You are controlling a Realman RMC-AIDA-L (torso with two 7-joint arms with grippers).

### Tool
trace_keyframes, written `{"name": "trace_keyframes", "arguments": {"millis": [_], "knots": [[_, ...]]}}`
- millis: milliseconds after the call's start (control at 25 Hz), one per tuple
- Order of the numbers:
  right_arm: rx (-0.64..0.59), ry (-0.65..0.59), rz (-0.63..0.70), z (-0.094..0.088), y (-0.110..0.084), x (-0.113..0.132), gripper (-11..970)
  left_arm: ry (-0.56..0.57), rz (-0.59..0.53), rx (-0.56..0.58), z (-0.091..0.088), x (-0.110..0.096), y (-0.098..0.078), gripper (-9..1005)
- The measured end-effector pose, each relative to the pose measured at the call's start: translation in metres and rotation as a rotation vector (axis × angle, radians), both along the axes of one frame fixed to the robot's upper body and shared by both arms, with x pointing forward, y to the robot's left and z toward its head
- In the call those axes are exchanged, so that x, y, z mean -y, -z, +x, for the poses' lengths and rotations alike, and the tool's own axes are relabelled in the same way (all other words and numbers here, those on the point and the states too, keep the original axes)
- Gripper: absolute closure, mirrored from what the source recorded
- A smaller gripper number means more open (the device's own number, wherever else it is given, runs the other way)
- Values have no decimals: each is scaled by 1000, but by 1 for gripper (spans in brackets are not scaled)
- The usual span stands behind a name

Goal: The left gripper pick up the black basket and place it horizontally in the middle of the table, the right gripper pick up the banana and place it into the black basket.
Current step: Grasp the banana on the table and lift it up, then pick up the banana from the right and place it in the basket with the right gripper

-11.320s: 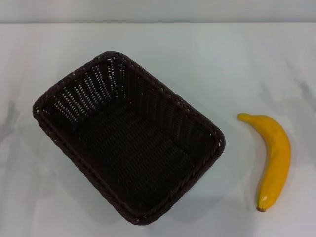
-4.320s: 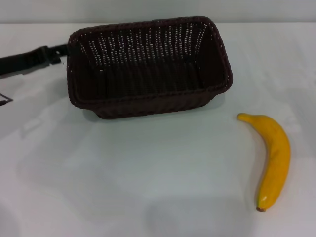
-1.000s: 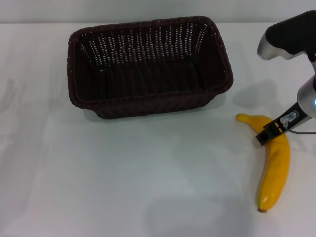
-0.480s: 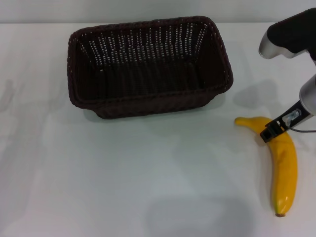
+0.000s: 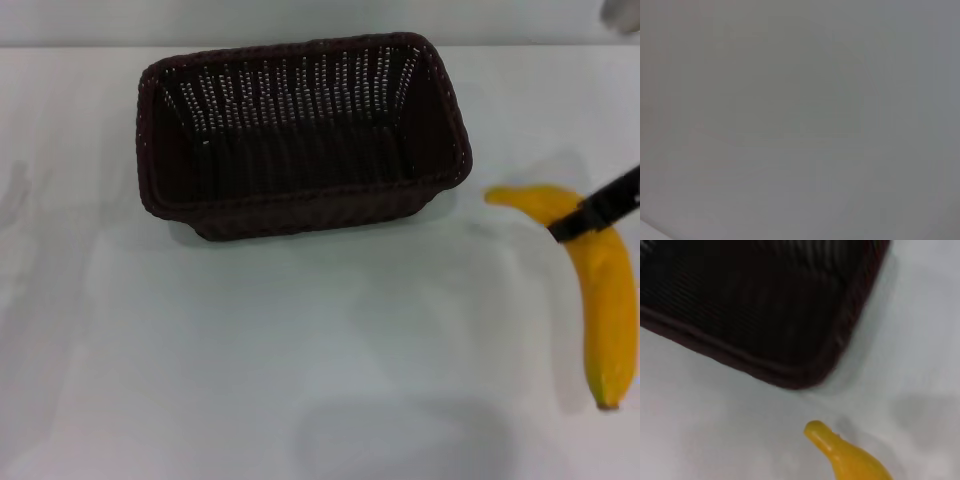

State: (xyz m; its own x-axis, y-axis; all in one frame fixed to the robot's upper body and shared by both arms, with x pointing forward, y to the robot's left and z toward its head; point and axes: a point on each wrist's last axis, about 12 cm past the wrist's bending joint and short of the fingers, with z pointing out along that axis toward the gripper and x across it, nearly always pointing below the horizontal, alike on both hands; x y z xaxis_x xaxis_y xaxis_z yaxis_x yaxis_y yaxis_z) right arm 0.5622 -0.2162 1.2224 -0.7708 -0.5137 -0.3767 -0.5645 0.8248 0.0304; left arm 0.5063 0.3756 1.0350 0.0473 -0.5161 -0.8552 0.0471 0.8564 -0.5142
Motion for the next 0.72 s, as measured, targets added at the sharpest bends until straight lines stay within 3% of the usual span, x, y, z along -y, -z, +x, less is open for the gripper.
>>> {"name": "trace_keyframes", "arguments": {"millis": [160,280,400,480,720], "knots": [[95,-63,144,3,-31,0,483,0,-1,-1,-1,0,0,106],[251,-105,218,17,-54,-9,483,4,0,-2,-1,0,0,106],[408,-142,329,33,-63,-30,483,16,2,1,3,3,-1,106],[476,-171,414,42,-61,-46,483,20,2,2,4,4,-1,107],[633,-180,574,71,-24,-82,484,25,-4,1,6,7,-1,106]]}}
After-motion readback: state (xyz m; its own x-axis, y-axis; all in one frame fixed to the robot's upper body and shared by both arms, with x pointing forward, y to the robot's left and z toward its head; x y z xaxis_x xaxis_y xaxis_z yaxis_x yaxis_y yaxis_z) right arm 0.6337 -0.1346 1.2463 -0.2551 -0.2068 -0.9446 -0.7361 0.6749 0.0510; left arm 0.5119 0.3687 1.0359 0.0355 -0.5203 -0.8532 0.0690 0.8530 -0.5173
